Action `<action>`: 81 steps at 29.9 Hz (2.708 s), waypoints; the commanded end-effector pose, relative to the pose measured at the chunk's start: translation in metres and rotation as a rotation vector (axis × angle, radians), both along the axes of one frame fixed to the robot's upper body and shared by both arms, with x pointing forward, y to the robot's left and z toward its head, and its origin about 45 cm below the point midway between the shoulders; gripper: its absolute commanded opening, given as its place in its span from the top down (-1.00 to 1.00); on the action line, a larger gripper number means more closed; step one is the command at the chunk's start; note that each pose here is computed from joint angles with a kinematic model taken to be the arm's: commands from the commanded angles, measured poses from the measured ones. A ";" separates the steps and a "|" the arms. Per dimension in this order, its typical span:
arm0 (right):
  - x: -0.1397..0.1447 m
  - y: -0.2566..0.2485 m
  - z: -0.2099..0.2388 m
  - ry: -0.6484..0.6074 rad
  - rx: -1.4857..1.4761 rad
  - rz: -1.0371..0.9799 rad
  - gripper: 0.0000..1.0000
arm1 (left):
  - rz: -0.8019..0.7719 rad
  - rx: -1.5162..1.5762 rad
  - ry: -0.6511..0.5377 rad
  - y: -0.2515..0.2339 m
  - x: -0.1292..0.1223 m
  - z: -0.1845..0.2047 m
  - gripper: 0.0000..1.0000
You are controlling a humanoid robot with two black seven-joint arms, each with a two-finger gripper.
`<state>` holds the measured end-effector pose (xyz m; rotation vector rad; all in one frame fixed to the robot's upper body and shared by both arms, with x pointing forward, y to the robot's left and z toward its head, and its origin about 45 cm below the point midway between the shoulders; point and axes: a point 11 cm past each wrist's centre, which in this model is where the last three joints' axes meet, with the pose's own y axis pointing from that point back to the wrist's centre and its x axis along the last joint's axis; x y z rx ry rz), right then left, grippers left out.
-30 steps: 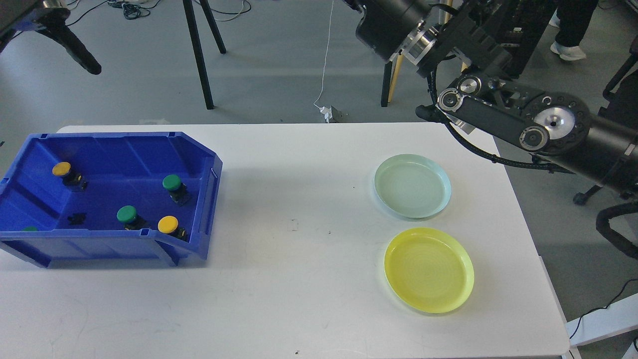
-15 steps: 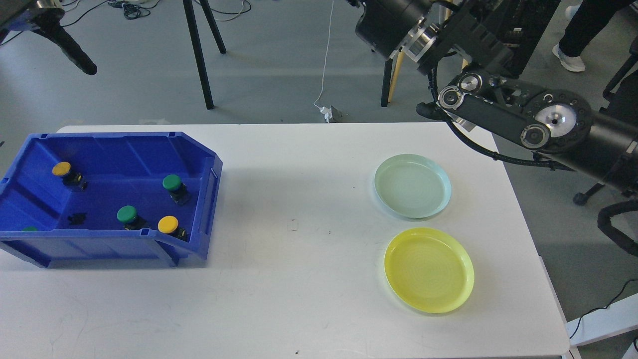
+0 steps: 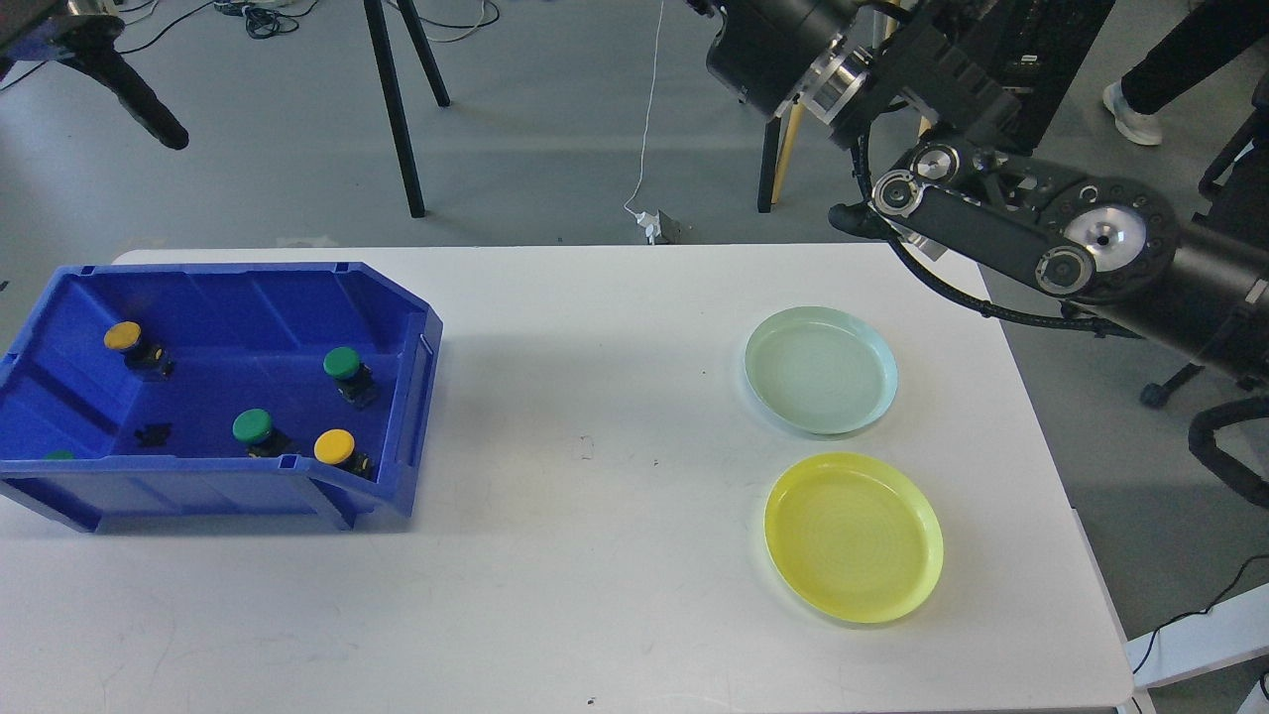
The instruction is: Pass button and place on color plate
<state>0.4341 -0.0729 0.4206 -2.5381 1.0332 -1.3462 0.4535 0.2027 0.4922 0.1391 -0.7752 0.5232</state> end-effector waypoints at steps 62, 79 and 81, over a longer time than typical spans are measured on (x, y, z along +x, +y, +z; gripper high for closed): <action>-0.156 -0.212 -0.237 0.744 -0.435 -0.073 0.60 | 0.282 -0.169 -0.031 0.077 0.047 0.031 -0.98; -0.200 -0.261 -0.317 0.924 -0.540 -0.179 0.07 | 0.282 -0.147 -0.034 0.073 0.049 0.028 -0.99; -0.199 -0.257 -0.320 0.927 -0.539 -0.169 -0.05 | 0.281 -0.145 -0.032 0.073 0.049 0.027 -0.99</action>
